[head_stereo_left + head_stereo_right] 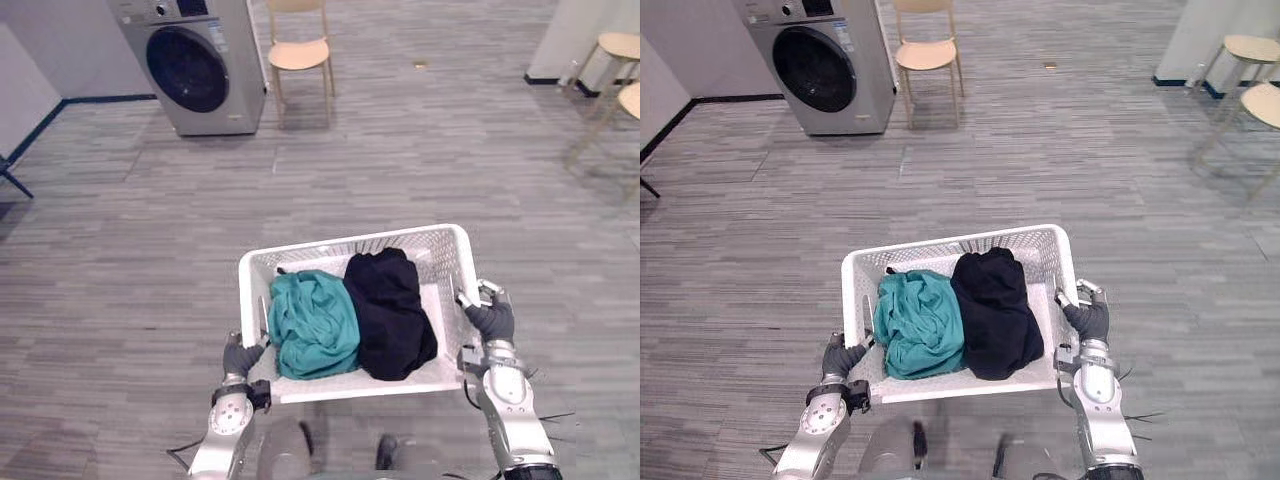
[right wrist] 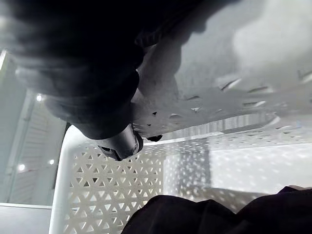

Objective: Pick up the laundry basket with both hands and put the clothes into the washing machine.

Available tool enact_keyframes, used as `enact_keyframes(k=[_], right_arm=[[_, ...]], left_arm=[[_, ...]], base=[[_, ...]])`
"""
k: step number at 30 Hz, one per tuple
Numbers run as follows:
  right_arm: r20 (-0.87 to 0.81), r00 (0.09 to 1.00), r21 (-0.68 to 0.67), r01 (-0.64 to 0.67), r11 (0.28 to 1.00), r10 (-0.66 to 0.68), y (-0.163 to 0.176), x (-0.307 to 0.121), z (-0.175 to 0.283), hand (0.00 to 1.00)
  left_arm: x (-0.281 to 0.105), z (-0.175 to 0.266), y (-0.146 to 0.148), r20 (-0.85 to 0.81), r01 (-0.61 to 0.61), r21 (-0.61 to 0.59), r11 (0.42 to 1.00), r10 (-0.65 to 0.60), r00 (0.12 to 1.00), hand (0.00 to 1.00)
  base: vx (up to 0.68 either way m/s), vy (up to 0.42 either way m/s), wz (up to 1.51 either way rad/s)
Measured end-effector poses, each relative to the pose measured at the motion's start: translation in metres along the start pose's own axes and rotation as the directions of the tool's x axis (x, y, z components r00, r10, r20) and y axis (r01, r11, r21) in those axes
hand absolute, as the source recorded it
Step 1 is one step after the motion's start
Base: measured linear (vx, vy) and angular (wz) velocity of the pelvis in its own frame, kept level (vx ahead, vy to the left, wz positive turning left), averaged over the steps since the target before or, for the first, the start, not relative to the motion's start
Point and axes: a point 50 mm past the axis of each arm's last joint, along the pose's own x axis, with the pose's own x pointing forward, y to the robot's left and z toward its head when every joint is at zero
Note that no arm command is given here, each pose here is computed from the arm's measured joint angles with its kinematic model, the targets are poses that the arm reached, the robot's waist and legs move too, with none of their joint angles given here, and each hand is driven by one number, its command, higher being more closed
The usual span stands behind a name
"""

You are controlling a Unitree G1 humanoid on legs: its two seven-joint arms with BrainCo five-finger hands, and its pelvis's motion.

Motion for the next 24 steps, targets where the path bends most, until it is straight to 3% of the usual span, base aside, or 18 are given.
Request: enact_keyframes(k=[12,19,24], right_arm=[[-0.158,0.987,0.011,0.020,1.000,-0.018,0.001,-0.017,-0.037,1.00],[-0.167,0.985,-0.006,0.036,0.999,-0.037,-0.007,-0.025,-0.040,1.00],[-0.172,0.985,-0.031,0.026,0.999,-0.031,-0.011,-0.022,-0.039,1.00]], left_arm=[[0.000,-0.007,0.006,-0.044,0.024,0.120,0.992,-0.019,0.999,1.00],[0.007,-0.006,0.002,-0.037,0.084,0.198,0.976,-0.078,0.996,1.00],[0.003,-0.018,-0.005,-0.090,0.081,0.159,0.984,-0.068,0.994,1.00]], base=[[0.69,0.175,0.13],[0.66,-0.113,0.42],[0.75,-0.237,0.02]])
